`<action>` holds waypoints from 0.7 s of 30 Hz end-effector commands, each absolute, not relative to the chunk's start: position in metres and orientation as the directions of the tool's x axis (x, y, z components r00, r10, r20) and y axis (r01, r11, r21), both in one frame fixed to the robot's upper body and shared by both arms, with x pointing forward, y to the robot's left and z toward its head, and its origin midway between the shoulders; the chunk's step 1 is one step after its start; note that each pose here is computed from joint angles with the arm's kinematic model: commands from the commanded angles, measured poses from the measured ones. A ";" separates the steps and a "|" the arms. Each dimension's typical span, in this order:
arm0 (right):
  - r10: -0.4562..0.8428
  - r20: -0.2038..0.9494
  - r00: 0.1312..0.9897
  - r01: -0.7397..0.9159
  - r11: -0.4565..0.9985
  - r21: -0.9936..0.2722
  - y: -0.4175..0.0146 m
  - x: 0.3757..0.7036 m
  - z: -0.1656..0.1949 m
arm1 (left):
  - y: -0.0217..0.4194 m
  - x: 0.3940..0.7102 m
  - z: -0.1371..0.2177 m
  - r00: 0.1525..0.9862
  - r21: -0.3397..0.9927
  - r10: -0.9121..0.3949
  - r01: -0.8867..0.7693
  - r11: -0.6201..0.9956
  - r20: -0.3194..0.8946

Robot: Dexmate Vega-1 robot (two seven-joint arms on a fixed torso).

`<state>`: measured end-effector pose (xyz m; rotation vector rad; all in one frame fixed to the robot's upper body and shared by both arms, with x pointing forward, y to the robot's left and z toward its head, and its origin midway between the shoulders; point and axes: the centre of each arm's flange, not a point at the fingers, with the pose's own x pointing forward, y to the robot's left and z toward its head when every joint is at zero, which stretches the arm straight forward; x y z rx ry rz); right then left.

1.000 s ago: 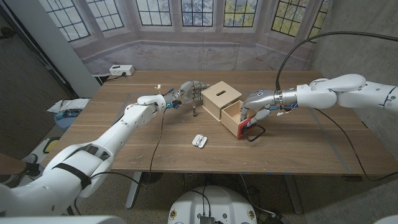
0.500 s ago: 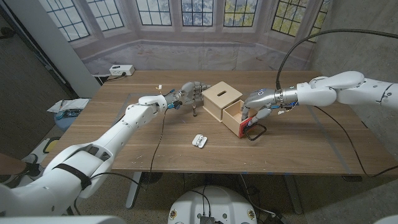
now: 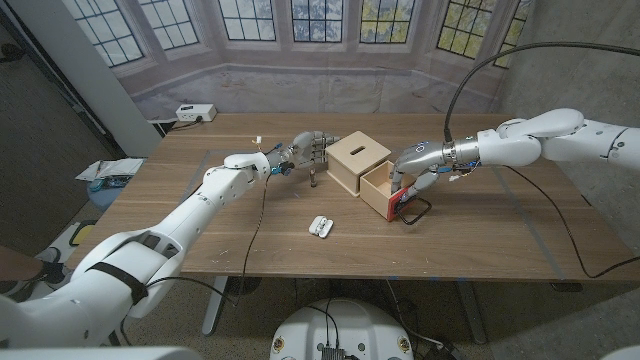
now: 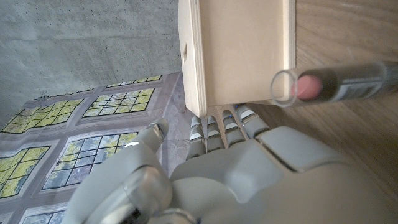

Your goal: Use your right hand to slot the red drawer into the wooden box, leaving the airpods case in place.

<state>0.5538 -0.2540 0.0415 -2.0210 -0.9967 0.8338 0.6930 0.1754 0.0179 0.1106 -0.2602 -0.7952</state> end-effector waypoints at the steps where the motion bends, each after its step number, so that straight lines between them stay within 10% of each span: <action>1: 0.837 -0.239 0.492 0.379 -0.453 -0.807 -0.254 0.558 0.049 | 0.173 0.695 0.017 0.670 0.191 -0.718 0.692 0.696 0.190; 21: 0.832 -0.199 0.518 0.374 -0.430 -0.822 -0.250 0.555 0.057 | 0.171 0.698 0.013 0.661 0.183 -0.725 0.702 0.689 0.192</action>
